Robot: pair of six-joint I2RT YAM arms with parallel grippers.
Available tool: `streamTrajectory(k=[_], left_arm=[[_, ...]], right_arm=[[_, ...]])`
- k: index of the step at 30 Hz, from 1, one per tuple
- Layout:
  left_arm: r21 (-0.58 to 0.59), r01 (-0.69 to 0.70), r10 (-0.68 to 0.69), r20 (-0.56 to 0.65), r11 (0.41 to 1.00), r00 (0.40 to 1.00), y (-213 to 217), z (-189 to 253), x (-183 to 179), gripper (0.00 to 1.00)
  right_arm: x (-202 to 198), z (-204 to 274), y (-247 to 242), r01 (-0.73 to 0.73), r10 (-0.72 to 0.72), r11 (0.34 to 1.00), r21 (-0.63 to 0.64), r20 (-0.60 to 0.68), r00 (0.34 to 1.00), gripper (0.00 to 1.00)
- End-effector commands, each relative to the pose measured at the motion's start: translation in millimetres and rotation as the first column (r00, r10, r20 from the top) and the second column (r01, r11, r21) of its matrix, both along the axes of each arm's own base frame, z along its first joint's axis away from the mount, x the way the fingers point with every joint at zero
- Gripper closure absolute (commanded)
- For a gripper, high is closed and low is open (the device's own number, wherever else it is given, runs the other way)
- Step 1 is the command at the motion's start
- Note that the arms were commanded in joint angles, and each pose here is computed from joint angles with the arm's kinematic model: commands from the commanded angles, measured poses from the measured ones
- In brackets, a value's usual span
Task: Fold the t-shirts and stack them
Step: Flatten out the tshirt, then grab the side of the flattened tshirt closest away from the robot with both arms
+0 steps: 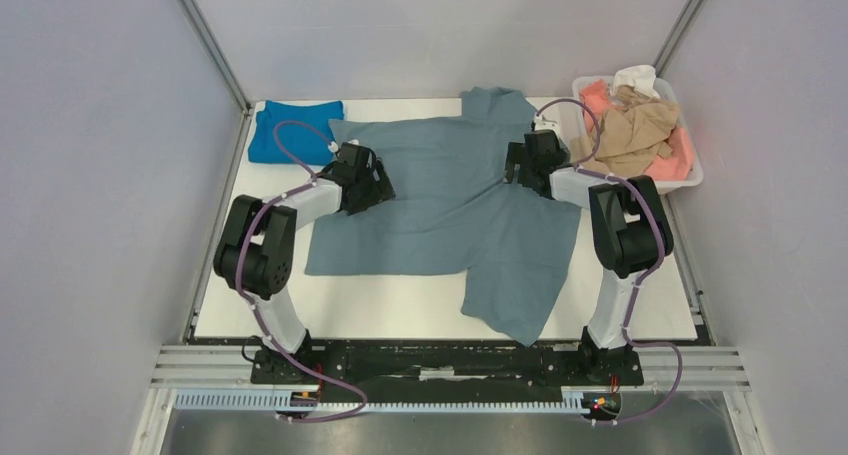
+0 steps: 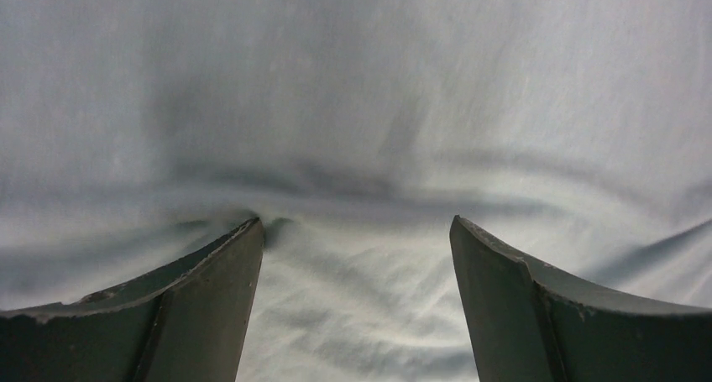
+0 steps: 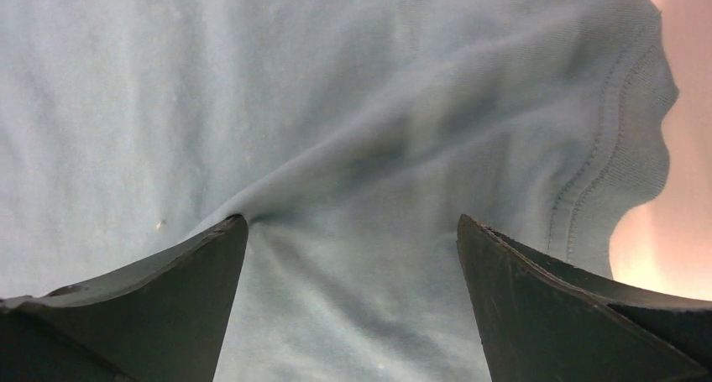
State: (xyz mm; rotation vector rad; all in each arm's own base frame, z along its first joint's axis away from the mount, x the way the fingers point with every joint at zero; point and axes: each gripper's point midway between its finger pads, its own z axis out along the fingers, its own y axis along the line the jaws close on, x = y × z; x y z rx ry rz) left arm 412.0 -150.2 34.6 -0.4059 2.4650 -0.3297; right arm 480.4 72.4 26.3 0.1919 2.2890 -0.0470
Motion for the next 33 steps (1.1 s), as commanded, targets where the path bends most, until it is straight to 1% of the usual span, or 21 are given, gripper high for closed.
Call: streamTrajectory(k=[1,3,5,7,9,12,13,15,17,20,23,25,26,28,29,31,32,33], left_arm=[[-0.041,0.023,-0.022,0.035,0.999,0.999,0,38,-30,0.12],[-0.007,-0.022,0.023,0.089,1.000,0.996,16,56,-44,0.12],[0.023,-0.099,0.095,0.135,0.995,0.986,38,73,-64,0.12],[0.081,-0.211,0.201,0.108,0.974,0.973,66,68,-92,0.12],[0.118,-0.300,0.291,0.087,0.947,0.953,88,58,-118,0.12],[0.191,-0.443,0.441,0.055,0.876,0.896,121,35,-159,0.12],[0.185,-0.484,0.481,0.060,0.856,0.874,127,33,-167,0.12],[0.184,-0.511,0.512,0.047,0.840,0.858,134,22,-180,0.14],[0.166,-0.533,0.533,0.050,0.830,0.845,137,16,-186,0.15],[0.166,-0.585,0.585,0.059,0.794,0.809,147,5,-192,0.22],[0.150,-0.586,0.591,0.013,0.796,0.806,143,-6,-194,0.25],[0.144,-0.595,0.601,0.003,0.791,0.799,142,-7,-192,0.26],[0.123,-0.604,0.609,-0.006,0.787,0.793,138,-9,-189,0.28],[0.040,-0.588,0.589,-0.010,0.808,0.808,124,-12,-175,0.34],[0.017,-0.586,0.586,-0.021,0.810,0.810,119,-16,-171,0.39],[0.011,-0.589,0.589,-0.038,0.808,0.807,115,-21,-167,0.50],[0.024,-0.589,0.589,-0.047,0.808,0.807,115,-24,-167,0.51],[0.039,-0.588,0.589,-0.055,0.808,0.806,115,-26,-167,0.57]], right_arm=[[-5,56,16,-0.079,0.079,0.997,-0.009,0.085,0.993,0.02],[-30,62,20,-0.100,0.102,0.994,-0.036,0.075,0.992,0.02],[-56,67,22,-0.103,0.107,0.993,-0.054,0.086,0.991,0.02],[-81,76,21,-0.090,0.096,0.994,-0.060,0.118,0.988,0.02],[-106,73,19,-0.082,0.087,0.996,-0.040,0.135,0.987,0.02],[-132,75,14,-0.071,0.064,0.997,0.030,0.195,0.979,0.02],[-140,72,10,-0.051,0.040,0.998,0.047,0.209,0.977,0.02],[-150,75,2,-0.006,-0.015,0.997,0.083,0.255,0.967,0.02],[-156,76,-4,0.022,-0.049,0.995,0.099,0.281,0.959,0.02],[-159,76,-1,-0.015,-0.013,0.996,0.094,0.289,0.957,0.02],[-157,76,7,-0.065,0.038,0.994,0.089,0.276,0.960,0.02],[-157,75,7,-0.065,0.041,0.994,0.083,0.266,0.963,0.02],[-157,74,6,-0.061,0.038,0.995,0.080,0.263,0.964,0.02],[-158,71,5,-0.058,0.034,0.995,0.083,0.266,0.963,0.02],[-159,71,5,-0.057,0.033,0.995,0.081,0.265,0.964,0.02],[-159,71,5,-0.056,0.033,0.995,0.081,0.263,0.964,0.02],[-159,72,4,-0.054,0.031,0.995,0.079,0.265,0.964,0.02],[-159,73,3,-0.050,0.028,0.996,0.076,0.269,0.963,0.02]])
